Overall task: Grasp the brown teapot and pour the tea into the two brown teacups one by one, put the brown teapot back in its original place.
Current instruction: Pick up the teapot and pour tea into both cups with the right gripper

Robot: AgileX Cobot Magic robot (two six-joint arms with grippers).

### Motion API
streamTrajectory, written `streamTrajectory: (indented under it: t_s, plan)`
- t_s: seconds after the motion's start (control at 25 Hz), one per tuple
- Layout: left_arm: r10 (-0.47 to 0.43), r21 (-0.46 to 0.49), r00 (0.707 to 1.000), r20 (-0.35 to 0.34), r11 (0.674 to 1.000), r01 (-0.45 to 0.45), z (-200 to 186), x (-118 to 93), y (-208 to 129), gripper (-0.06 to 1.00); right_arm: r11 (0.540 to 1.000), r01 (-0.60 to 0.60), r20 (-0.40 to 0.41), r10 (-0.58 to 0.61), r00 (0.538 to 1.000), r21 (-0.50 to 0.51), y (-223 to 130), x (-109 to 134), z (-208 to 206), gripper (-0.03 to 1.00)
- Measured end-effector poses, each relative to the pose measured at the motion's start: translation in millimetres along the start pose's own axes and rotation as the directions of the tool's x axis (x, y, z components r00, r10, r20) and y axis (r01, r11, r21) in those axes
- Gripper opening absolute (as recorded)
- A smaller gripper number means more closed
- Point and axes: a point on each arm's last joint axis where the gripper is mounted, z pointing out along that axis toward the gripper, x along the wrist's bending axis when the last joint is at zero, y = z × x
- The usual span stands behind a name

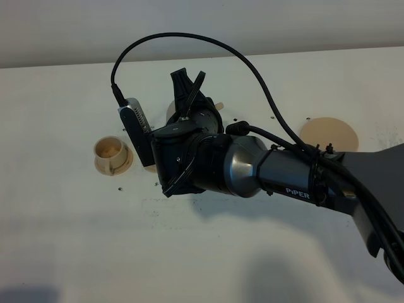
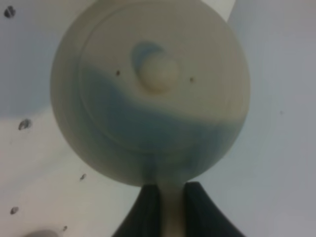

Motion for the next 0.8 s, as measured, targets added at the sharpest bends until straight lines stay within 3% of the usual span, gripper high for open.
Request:
streamTrajectory:
  t_s: [0.8]
  plan:
    - [0.0, 0.0, 1.0, 0.0, 1.0, 0.0, 0.0, 0.0, 0.0, 0.33, 0.999, 0.035, 0.011, -0.035, 0.999, -0.003, 2.8, 0.2, -3.0, 0.1]
